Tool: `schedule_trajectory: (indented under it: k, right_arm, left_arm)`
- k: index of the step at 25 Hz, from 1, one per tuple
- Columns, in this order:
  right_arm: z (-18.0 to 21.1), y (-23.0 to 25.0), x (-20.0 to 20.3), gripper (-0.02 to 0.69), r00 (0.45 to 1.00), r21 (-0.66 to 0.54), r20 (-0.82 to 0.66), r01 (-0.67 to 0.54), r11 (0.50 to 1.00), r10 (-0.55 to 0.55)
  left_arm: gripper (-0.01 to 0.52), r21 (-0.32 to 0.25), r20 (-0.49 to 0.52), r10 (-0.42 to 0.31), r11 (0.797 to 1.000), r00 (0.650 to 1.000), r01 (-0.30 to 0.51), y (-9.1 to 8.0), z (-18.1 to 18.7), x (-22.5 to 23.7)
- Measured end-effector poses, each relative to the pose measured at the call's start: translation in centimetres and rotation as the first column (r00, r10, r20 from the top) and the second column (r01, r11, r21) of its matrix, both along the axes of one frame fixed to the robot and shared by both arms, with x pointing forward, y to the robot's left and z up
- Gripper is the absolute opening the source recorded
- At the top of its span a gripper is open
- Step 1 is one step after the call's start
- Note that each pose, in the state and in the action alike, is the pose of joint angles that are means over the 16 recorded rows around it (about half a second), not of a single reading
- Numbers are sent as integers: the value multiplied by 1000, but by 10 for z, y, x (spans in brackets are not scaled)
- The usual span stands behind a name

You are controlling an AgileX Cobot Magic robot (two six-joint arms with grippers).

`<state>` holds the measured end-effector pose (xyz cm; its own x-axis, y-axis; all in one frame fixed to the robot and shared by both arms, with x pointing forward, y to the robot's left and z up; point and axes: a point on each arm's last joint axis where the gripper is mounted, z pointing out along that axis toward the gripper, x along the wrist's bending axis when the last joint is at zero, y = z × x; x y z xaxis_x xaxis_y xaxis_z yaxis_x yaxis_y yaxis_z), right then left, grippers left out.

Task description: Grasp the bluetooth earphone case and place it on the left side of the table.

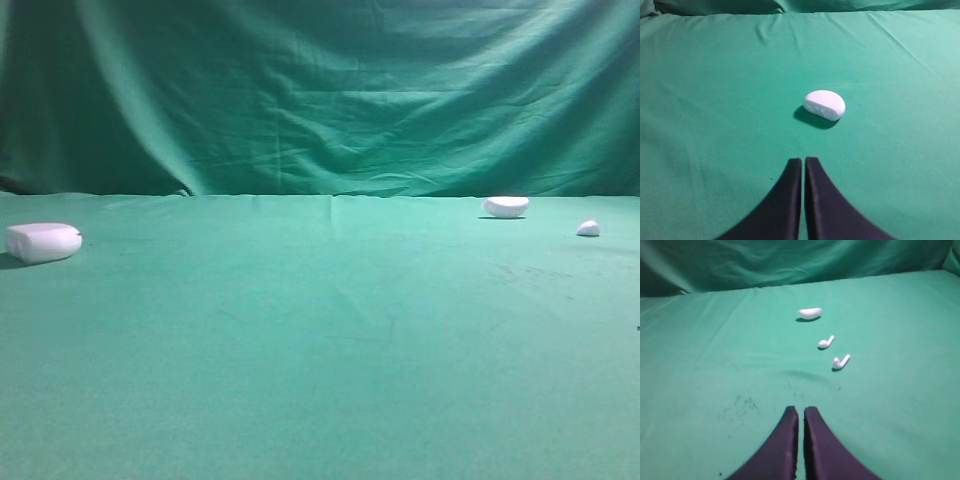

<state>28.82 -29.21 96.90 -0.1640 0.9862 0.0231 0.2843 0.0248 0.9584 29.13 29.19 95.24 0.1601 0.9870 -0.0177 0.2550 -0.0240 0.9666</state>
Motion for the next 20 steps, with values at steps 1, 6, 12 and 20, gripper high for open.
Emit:
schedule_trajectory:
  k: [1, 6, 12, 20]
  right_arm:
    - [-4, 0, 0, 0, 1000, 5, -2, 11, 1000, -11]
    - [-18, -1, 2, 0, 999, 16, -15, 35, 999, -35]
    - [-22, -1, 2, 0, 999, 17, -16, 36, 999, -36]
    - [-22, -1, 3, 0, 999, 18, -12, 36, 999, -36]
  left_arm:
    - [0, 0, 0, 0, 1000, 1000, 0, 0, 0, 0]
    - [0, 0, 0, 0, 1000, 1000, 0, 0, 0, 0]
    - [0, 0, 0, 0, 1000, 1000, 0, 0, 0, 0]
    - [0, 0, 0, 0, 1000, 1000, 0, 0, 0, 0]
